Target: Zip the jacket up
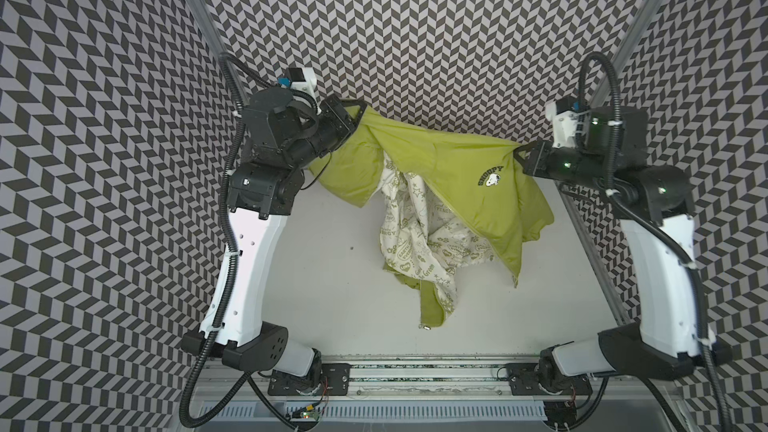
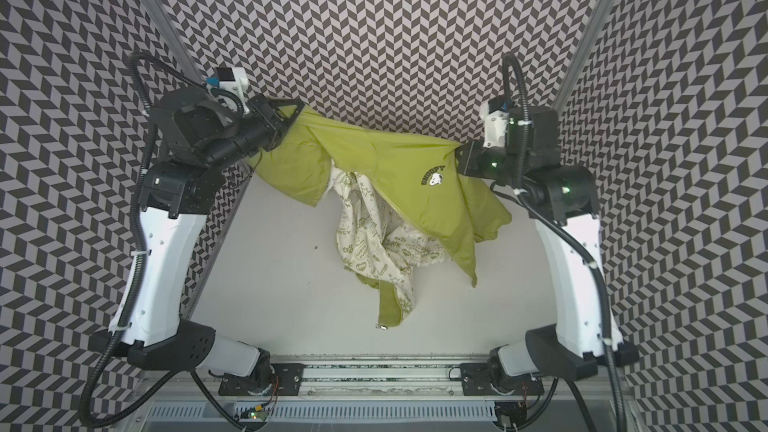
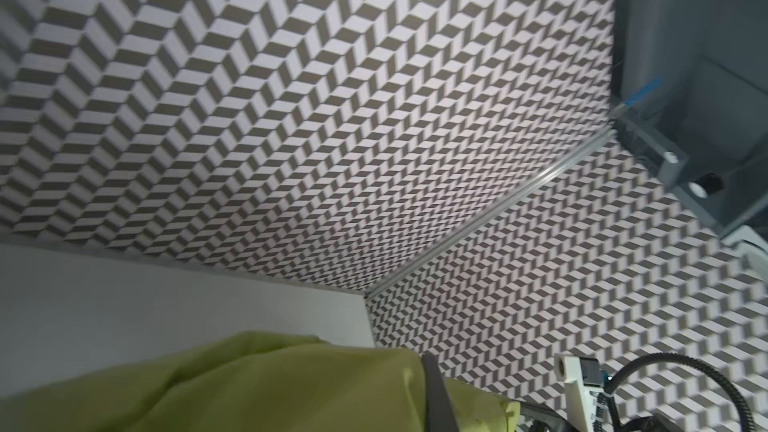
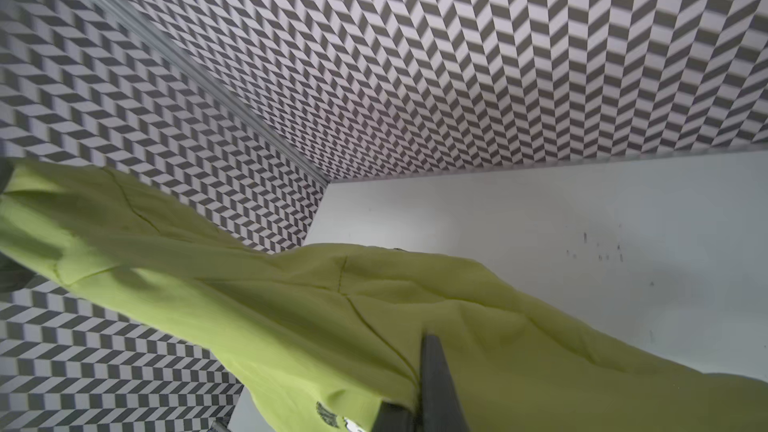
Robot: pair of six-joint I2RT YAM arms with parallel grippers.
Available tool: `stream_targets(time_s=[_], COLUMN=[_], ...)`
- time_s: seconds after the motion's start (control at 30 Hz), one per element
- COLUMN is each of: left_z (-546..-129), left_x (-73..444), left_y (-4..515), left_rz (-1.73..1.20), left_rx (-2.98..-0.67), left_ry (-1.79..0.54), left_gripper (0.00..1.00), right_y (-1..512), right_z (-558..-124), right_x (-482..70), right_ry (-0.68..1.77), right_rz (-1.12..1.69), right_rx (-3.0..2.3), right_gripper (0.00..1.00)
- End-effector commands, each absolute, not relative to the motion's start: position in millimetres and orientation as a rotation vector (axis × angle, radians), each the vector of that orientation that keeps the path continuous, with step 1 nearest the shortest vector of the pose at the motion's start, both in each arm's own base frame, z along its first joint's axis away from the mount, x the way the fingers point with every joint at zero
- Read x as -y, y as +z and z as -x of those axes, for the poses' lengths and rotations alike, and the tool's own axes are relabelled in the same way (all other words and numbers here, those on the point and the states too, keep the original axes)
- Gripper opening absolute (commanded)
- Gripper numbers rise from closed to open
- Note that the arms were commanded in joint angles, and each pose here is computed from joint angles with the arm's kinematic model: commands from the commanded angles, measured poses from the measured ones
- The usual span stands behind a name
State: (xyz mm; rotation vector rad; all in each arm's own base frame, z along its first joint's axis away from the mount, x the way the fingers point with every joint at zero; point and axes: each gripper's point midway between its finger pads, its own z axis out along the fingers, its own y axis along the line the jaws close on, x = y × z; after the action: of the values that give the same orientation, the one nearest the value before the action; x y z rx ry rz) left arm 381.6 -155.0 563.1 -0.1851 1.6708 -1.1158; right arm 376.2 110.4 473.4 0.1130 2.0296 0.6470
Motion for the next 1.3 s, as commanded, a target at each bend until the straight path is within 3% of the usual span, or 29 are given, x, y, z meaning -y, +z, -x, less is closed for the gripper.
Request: stream_targets(time_s=[0.0,0.2,0.23,0.3,0.43,0.5,0.6,0.67,0.7,0.73,0.93,1.1,1.27], left_z=[-434.9,-511.7,-525.3,-552.7,-582.9,-589.6,-596.2,-595.0,-593.4,-591.2,-541.0,-456.8,-374.0], left_x=[97.8,57.5,48.8,22.0,-33.9,-60.0,-82.7,-82.9,-77.8,-70.8,-13.2,15.3,35.4], left_y=[529.1,431.4,413.1,370.2,314.5,307.4,306.5,306.9,307.0,307.1,294.8,257.4,195.9], left_rz=[0.405,0.611,0.647,0.758,0.948,0.994,1.039,1.045,1.028,1.009,0.941,1.006,1.093], left_rx=[-1.665,-1.855,-1.880,-1.947,-2.035,-2.025,-1.982,-1.984,-1.998,-2.015,-2.133,-2.177,-2.299], left_ry=[-0.816,-0.613,-0.592,-0.541,-0.481,-0.465,-0.531,-0.558,-0.565,-0.568,-0.649,-0.800,-0.859], left_gripper=[0.00,0.00,0.00,0.00,0.04,0.18,0.58,0.70,0.84,0.86,0.86,0.82,0.78], right_y=[404.5,326.6,316.9,301.9,304.9,313.0,313.8,304.0,293.3,286.6,224.4,205.8,177.1], right_z=[-419.1,-488.2,-496.9,-512.6,-515.9,-506.2,-486.9,-474.1,-467.2,-461.6,-402.9,-347.0,-292.5], right_x=[-90.7,-121.5,-129.2,-144.8,-163.0,-161.8,-152.2,-147.1,-144.6,-144.5,-156.3,-193.9,-223.9], right_ry=[0.553,0.596,0.623,0.692,0.756,0.745,0.695,0.661,0.641,0.642,0.653,0.590,0.606], right_rz=[-0.307,-0.381,-0.386,-0.399,-0.346,-0.298,-0.256,-0.233,-0.232,-0.224,-0.120,0.132,0.262], right_rx=[-2.213,-2.378,-2.399,-2.434,-2.446,-2.441,-2.448,-2.469,-2.494,-2.511,-2.715,-2.736,-2.786], right_gripper=[0.00,0.00,0.10,0.40,0.69,0.76,0.79,0.79,0.78,0.76,0.71,0.77,0.76])
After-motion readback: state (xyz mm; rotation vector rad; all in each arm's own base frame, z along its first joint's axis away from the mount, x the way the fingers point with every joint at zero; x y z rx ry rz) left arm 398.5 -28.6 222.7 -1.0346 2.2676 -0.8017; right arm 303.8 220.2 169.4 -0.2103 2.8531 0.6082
